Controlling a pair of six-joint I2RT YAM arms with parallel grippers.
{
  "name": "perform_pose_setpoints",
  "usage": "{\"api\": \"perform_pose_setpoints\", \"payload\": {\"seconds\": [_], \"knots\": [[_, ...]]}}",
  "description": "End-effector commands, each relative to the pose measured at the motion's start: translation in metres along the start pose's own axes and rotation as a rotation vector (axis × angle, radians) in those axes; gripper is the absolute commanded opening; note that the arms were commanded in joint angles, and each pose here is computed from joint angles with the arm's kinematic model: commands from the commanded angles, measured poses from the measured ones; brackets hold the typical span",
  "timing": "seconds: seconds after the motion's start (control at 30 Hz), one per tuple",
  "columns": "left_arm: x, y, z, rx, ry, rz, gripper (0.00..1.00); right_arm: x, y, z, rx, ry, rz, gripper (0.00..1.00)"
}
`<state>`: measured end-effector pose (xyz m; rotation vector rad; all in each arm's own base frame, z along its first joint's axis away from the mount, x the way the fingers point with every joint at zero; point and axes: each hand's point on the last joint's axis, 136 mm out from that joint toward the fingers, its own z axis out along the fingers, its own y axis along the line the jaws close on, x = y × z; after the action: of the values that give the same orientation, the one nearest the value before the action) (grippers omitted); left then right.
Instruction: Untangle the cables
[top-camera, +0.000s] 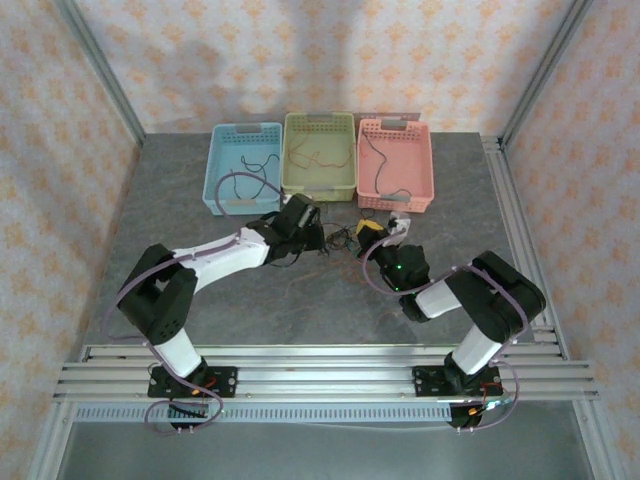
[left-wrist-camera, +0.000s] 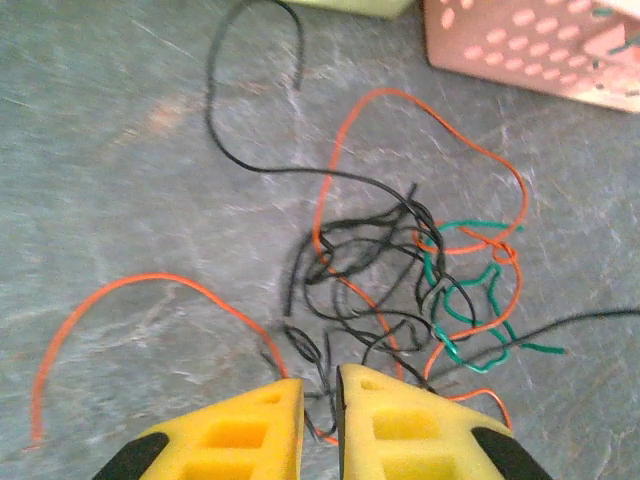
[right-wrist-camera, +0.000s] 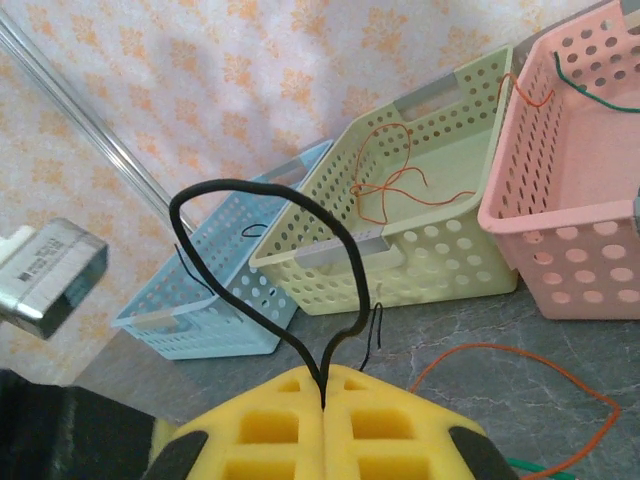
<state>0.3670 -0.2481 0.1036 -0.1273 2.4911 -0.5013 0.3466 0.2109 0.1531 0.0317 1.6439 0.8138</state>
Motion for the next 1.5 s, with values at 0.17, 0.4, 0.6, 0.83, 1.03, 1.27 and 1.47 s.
{"api": "perform_pose_setpoints", "payload": {"seconds": [0.17,0.4,0.6,0.83,1.03,1.27,1.47], "knots": [[-0.008,0.05,-0.018,-0.124,-0.032,-0.031,0.17,-0.014,-0.002,-0.003,0.018,-0.056,-0.014,0.0],[0.018,-0.002,-0.004,0.04,0.091,0.112,0.27,-0.006,-0.005,0.002,0.024,-0.034,-0.005,0.0],[0.031,-0.041,0.006,0.067,0.148,0.227,0.41,-0.006,-0.012,0.002,0.051,-0.04,0.0,0.0],[0.042,-0.059,0.023,0.119,0.242,0.254,0.43,-0.009,-0.042,-0.004,0.159,-0.071,0.06,0.0],[0.046,-0.059,0.036,0.09,0.291,0.257,0.43,-0.01,-0.072,-0.007,0.229,-0.085,0.163,0.0],[0.041,-0.062,0.045,0.036,0.279,0.272,0.43,-0.009,-0.071,-0.005,0.223,-0.08,0.172,0.0],[0.042,-0.065,0.048,0.011,0.282,0.298,0.41,-0.008,-0.071,-0.004,0.219,-0.076,0.178,0.0]]}}
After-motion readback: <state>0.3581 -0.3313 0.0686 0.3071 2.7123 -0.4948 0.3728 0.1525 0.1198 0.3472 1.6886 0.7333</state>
